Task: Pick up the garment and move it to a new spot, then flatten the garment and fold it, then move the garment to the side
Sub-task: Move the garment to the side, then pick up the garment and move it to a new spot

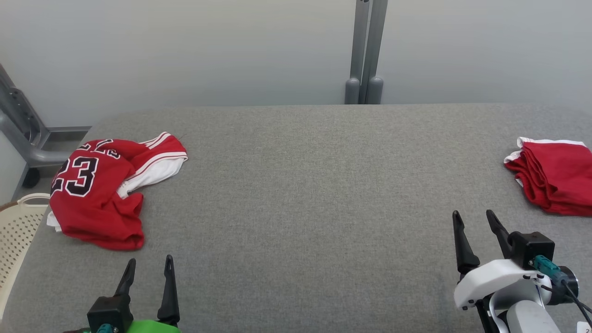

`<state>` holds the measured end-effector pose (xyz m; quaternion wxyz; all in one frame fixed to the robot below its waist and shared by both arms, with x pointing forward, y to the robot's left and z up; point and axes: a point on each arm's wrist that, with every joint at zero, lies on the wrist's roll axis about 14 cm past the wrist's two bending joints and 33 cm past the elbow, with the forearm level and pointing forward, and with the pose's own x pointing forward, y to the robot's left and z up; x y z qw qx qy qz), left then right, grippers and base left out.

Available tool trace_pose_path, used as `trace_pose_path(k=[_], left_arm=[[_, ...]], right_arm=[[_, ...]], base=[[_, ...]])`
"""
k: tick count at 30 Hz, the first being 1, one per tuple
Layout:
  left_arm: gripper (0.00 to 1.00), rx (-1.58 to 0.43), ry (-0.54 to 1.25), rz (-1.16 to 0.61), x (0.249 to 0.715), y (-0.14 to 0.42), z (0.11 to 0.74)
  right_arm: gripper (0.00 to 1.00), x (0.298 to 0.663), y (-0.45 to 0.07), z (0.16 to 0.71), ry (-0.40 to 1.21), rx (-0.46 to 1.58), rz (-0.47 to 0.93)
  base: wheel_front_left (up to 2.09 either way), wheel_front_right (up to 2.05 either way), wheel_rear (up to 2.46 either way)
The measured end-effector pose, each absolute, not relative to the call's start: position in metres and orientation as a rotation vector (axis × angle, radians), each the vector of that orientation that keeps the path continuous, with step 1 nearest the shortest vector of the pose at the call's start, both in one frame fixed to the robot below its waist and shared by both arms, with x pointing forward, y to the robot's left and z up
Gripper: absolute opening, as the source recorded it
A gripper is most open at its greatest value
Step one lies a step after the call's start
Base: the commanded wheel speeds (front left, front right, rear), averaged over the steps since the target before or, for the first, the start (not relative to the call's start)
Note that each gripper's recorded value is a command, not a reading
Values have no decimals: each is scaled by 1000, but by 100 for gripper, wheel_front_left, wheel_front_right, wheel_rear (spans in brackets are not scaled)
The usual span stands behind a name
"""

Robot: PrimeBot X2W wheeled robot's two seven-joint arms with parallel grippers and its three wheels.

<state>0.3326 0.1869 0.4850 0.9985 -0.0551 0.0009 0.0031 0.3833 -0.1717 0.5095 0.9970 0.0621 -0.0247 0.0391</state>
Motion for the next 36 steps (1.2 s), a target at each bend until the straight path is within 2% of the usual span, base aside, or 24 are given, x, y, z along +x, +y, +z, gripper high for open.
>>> trace_pose_path(k=[22, 36], left_arm=[[100, -170, 14, 33, 339, 198, 480], [100, -174, 12, 101, 326, 217, 478]], right_arm=[[100, 366, -190, 484, 40, 107, 26], [100, 375, -168, 483, 47, 93, 90]], base=[[0, 0, 0], [0, 0, 0]])
